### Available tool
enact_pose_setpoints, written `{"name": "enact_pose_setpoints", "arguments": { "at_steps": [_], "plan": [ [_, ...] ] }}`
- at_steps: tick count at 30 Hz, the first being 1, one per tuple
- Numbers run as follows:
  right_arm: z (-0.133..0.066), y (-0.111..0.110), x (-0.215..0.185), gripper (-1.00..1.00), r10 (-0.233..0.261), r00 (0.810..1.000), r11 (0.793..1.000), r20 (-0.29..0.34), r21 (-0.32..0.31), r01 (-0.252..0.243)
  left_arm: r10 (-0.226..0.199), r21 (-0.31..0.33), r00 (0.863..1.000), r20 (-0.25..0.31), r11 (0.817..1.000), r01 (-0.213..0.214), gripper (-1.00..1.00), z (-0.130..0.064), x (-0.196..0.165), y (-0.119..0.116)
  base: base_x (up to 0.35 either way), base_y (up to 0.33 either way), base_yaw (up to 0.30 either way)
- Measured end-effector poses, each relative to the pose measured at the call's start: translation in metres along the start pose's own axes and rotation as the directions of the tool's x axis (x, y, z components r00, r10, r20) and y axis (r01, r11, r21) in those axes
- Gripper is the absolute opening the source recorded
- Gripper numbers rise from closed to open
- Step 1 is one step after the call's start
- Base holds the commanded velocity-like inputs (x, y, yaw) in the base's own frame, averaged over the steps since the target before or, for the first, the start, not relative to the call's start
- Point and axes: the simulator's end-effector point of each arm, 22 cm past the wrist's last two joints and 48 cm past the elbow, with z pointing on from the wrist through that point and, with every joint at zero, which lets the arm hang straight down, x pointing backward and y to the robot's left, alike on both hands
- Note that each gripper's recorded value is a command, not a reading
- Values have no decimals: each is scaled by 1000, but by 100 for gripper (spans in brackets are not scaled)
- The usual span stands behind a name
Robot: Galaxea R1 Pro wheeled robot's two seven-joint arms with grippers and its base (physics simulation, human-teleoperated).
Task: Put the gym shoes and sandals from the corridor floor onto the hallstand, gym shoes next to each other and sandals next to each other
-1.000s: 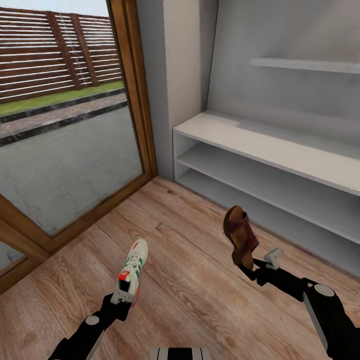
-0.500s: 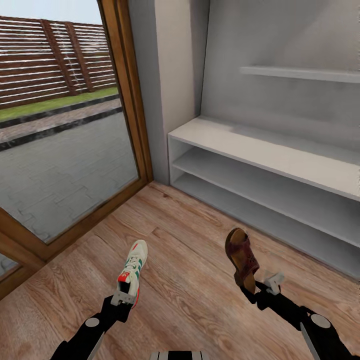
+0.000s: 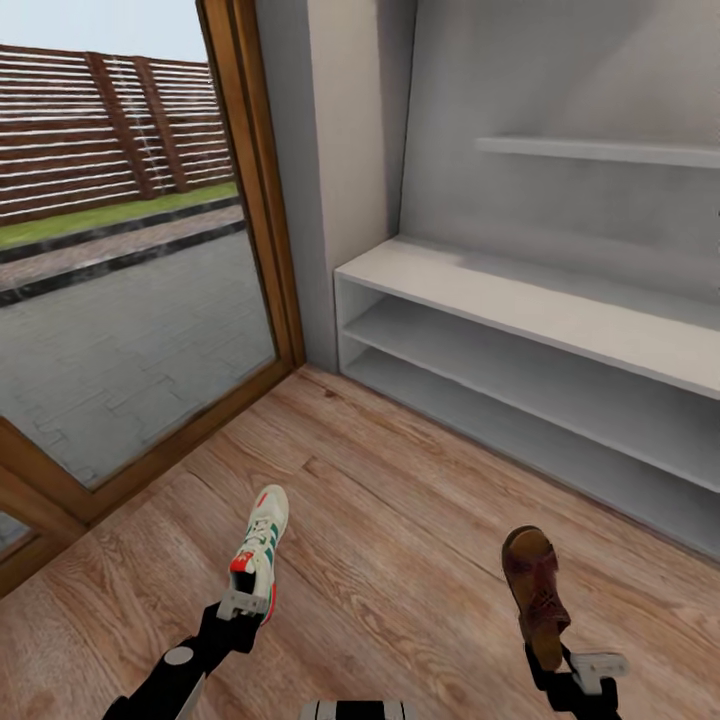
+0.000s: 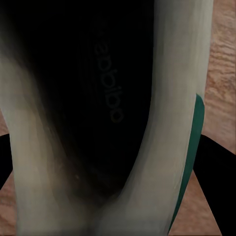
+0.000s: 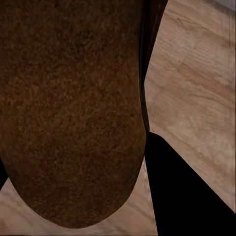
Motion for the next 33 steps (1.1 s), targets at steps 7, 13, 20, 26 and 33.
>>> {"name": "enact_pose_setpoints", "arguments": {
  "at_steps": [7,13,20,26,33],
  "plan": [
    [0,-8,21,-100,8,1000,998,8,63,-9,-7,-40,998,67,999,10,-100,7,-2,7,0,0,-78],
    [5,-8,30,-100,10,1000,998,17,69,-11,-22,-134,996,88,990,34,-100,13,10,22,0,0,-153],
    [6,-7,40,-100,10,1000,998,-2,68,-10,-33,-135,998,58,990,40,-100,18,27,19,0,0,-187],
    [5,-7,45,-100,10,1000,998,-12,68,-9,-35,-134,998,51,990,41,-100,20,31,17,0,0,-190],
    [5,-7,41,-100,10,1000,998,-3,68,-10,-30,-131,997,75,991,40,-100,17,28,16,0,0,-190]
  ]
}}
